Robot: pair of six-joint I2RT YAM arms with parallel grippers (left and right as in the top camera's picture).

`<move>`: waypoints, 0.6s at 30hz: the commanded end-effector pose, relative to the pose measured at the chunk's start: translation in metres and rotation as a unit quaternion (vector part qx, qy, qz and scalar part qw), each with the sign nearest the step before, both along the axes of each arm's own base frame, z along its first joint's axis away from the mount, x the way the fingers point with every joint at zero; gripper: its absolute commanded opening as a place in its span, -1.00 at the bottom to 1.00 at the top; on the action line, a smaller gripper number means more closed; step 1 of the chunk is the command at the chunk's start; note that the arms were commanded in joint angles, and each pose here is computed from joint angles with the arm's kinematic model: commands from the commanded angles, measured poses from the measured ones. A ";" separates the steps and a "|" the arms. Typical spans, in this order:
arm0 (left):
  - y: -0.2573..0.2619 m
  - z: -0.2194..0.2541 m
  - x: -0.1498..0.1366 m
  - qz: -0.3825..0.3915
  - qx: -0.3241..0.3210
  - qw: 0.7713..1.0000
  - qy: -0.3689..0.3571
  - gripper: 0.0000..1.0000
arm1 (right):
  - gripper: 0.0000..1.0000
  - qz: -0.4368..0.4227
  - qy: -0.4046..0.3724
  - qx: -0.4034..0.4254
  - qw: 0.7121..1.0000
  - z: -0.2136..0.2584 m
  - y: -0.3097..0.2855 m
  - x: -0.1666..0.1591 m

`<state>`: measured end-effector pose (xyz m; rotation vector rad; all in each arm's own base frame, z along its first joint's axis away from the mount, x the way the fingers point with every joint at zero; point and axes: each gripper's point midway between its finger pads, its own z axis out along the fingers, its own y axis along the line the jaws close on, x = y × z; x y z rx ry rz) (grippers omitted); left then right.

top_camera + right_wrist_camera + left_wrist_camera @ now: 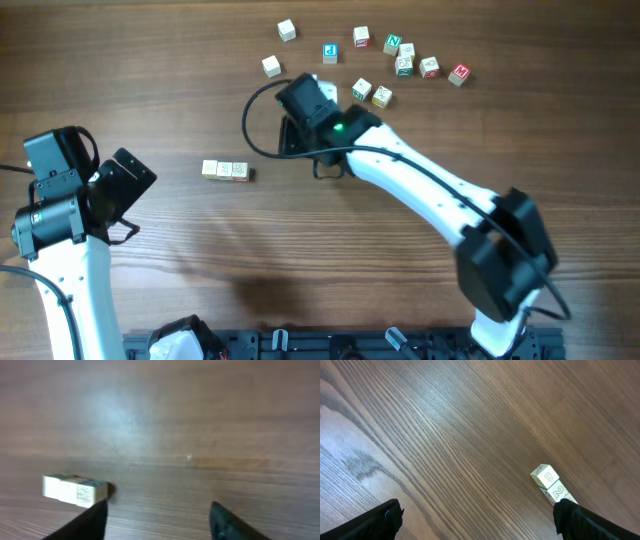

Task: Form a horizontal line

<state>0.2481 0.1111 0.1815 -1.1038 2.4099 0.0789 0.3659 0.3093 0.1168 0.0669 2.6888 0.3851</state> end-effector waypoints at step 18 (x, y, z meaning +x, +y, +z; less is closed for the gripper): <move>0.004 0.002 0.001 0.010 0.005 1.000 -0.001 1.00 | 0.99 -0.212 -0.354 -0.063 0.909 0.301 -0.290 -0.051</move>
